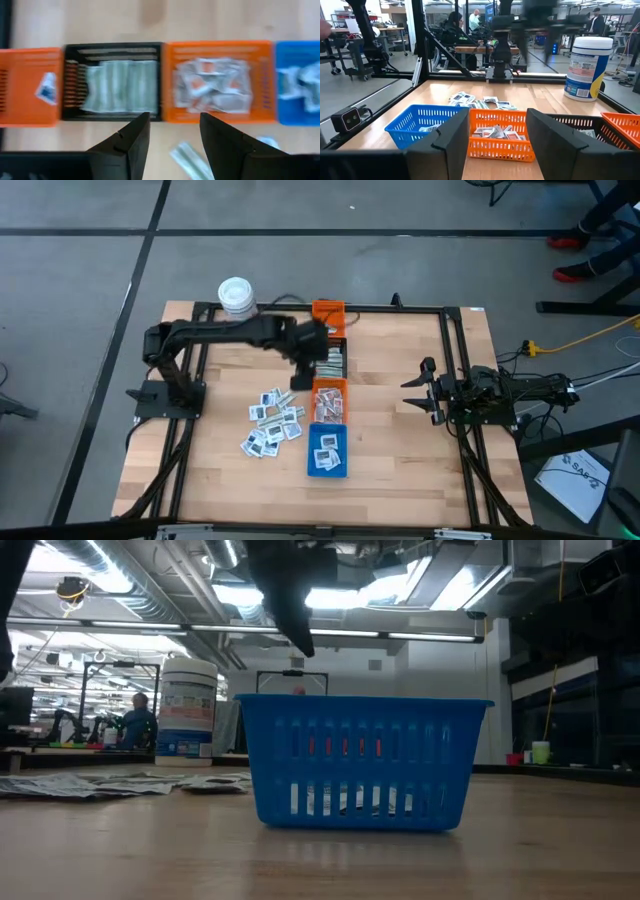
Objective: Pick & Place First Aid Supplies
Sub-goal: Put the green bandage into the black bin
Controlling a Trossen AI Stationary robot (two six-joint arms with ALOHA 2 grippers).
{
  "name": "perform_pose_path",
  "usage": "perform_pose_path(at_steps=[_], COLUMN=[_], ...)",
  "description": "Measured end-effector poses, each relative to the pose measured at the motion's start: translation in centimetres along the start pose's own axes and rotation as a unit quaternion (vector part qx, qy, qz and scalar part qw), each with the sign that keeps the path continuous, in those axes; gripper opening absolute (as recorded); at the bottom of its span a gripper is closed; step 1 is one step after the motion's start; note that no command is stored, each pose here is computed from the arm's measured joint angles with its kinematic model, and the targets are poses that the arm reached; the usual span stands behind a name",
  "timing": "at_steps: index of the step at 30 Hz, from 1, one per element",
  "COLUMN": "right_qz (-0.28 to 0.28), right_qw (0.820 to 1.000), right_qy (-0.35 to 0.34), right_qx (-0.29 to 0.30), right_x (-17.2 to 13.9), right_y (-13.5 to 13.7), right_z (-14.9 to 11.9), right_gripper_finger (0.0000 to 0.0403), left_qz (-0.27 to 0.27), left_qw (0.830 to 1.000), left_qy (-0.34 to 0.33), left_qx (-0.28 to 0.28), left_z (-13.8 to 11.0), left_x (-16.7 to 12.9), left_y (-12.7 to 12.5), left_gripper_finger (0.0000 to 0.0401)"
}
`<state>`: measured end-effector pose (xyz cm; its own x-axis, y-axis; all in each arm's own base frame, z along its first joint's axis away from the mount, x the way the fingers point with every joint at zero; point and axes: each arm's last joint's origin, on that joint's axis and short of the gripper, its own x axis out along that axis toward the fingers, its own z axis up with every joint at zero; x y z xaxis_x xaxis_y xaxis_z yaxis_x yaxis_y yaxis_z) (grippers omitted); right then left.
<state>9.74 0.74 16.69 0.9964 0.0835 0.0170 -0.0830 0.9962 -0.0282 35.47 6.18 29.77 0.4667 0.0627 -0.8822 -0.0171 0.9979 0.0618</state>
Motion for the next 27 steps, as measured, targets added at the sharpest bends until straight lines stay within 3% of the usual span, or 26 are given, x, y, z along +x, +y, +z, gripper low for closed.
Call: perform_pose_path(at_steps=[6, 12, 19, 27], right_qz=[0.000, 0.000, 0.000, 0.000], right_qw=[1.000, 1.000, 1.000, 1.000], right_qy=[0.000, 0.000, 0.000, 0.000], right_qx=[0.000, 0.000, 0.000, 0.000], right_x=[0.0, 0.0, 0.0, 0.0], right_y=[0.0, 0.0, 0.0, 0.0], right_z=[0.0, 0.0, 0.0, 0.0], right_gripper_finger=[0.0195, 0.0195, 0.0195, 0.0195], left_qz=[-0.029, -0.005, 0.045, 0.036], left_qw=[0.999, 0.998, 0.990, 0.987], left_qy=[0.015, 0.052, 0.093, 0.091], left_qx=[0.008, -0.029, -0.097, -0.130], left_z=[-1.8, -4.3, -7.1, -9.3], left_x=[-0.4, 0.5, 2.8, 5.7], left_y=[-5.1, -8.3, -9.0, -8.3], left_gripper_finger=[0.0164, 0.0163, 0.0163, 0.0163])
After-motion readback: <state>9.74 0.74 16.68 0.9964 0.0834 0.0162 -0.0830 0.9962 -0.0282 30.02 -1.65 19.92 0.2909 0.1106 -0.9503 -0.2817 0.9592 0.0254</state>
